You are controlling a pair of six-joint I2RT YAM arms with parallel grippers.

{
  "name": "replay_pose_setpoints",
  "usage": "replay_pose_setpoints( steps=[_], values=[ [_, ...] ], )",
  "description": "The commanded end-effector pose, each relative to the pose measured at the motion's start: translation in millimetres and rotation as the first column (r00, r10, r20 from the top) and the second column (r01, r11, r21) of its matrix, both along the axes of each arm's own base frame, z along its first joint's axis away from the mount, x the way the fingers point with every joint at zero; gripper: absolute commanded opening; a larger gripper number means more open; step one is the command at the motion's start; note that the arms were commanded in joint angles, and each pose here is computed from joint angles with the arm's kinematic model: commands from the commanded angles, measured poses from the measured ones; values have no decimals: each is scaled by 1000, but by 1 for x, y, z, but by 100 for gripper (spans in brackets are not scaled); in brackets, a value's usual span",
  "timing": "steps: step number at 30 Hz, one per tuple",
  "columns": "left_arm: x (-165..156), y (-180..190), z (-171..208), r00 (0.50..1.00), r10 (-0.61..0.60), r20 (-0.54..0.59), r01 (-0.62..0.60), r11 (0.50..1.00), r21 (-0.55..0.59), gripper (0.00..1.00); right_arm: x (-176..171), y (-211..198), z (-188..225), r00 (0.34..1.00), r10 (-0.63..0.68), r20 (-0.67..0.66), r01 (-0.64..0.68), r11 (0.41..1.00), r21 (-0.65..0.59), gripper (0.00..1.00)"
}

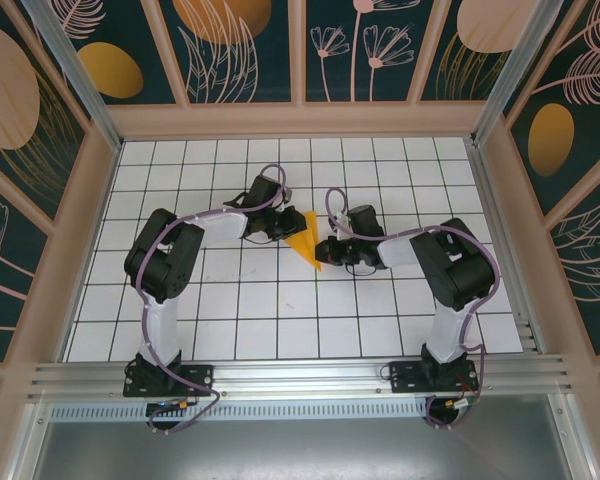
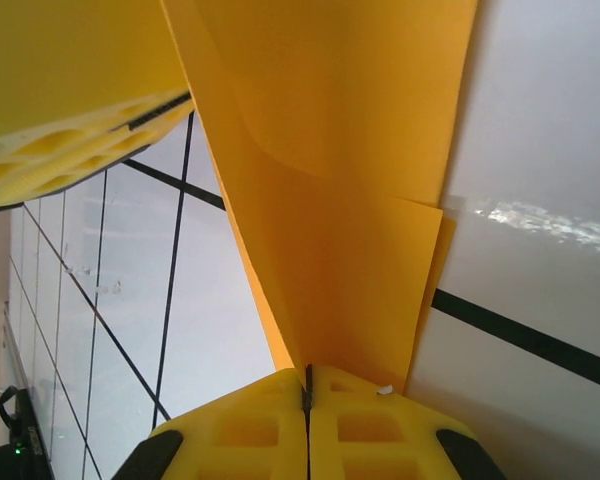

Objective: Fold a paper plane with a square sheet of paper (fold left side to right side)
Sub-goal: Fourth fold the wing at the center of the table.

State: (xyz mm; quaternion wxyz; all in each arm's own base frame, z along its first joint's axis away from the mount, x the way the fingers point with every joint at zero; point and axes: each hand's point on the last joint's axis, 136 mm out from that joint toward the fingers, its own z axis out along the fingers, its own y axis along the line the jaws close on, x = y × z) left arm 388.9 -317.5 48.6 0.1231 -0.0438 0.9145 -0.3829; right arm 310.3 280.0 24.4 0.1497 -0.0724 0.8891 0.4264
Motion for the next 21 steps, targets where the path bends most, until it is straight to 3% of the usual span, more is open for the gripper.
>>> replay_pose_setpoints(
  steps=[1, 7, 21],
  values=[
    [0, -3, -4, 1000, -13, -3, 13, 1000, 15, 21, 0, 0, 2, 1000, -8, -15, 8, 999, 50, 8],
    [0, -2, -12, 1000, -13, -15, 14, 1000, 25, 34, 0, 0, 2, 1000, -17, -24, 18, 998, 66, 8],
    [-2, 1, -33, 999, -3, -46, 6, 998, 59, 44, -1, 0, -3, 998, -27, -51, 31, 997, 77, 9]
  ],
)
